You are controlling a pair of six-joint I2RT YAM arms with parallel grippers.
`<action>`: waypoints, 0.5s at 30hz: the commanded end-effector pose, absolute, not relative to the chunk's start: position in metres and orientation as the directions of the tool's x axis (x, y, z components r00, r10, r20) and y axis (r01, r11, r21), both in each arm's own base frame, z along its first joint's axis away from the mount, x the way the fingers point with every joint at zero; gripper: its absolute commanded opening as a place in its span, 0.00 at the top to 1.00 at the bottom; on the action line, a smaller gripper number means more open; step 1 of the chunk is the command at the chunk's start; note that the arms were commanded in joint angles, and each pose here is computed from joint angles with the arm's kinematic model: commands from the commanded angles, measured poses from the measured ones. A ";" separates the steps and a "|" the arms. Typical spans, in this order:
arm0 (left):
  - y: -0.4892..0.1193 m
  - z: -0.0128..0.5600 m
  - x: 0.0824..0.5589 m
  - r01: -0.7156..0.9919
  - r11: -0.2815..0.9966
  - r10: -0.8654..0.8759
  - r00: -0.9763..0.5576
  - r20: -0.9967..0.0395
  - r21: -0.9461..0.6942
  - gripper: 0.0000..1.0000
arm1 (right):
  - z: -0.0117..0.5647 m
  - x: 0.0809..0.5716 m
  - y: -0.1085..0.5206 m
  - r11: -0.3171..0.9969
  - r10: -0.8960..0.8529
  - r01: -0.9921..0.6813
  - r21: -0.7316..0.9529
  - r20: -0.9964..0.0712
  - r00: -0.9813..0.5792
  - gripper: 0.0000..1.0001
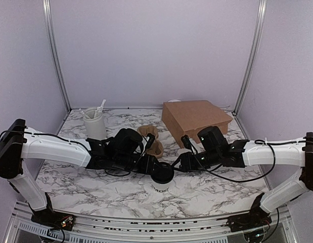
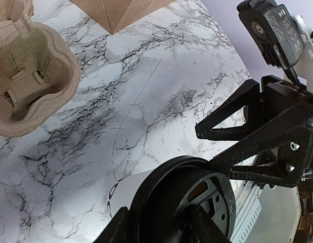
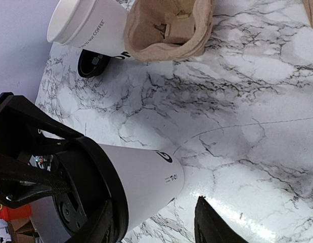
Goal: Pack the takeout coffee
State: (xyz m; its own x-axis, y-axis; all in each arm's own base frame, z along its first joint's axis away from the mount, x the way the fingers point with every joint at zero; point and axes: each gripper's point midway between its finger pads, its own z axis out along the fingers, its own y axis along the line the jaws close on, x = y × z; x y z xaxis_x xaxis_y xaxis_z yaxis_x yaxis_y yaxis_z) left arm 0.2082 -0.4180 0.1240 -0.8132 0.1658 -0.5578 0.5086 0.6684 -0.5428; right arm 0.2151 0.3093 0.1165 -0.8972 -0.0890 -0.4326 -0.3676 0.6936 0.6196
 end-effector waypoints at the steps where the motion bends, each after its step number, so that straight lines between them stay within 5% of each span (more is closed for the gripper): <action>1: -0.411 0.092 0.195 0.518 0.691 0.244 -0.824 -0.511 -0.505 0.58 | 0.137 0.225 0.326 0.659 -0.084 -0.409 0.632 -0.479 -0.874 0.48; 15: -0.413 0.088 0.193 0.521 0.688 0.251 -0.824 -0.507 -0.506 0.58 | 0.113 0.218 0.326 0.671 -0.128 -0.398 0.626 -0.431 -0.893 0.48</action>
State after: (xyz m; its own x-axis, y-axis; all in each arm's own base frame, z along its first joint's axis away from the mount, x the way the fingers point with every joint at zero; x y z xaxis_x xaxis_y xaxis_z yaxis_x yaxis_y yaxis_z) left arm 0.2076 -0.4185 0.1238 -0.8113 0.1698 -0.5595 0.5129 0.6661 -0.5415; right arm 0.2256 0.3168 0.1174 -0.8908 -0.0787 -0.4475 -0.3714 0.6935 0.6174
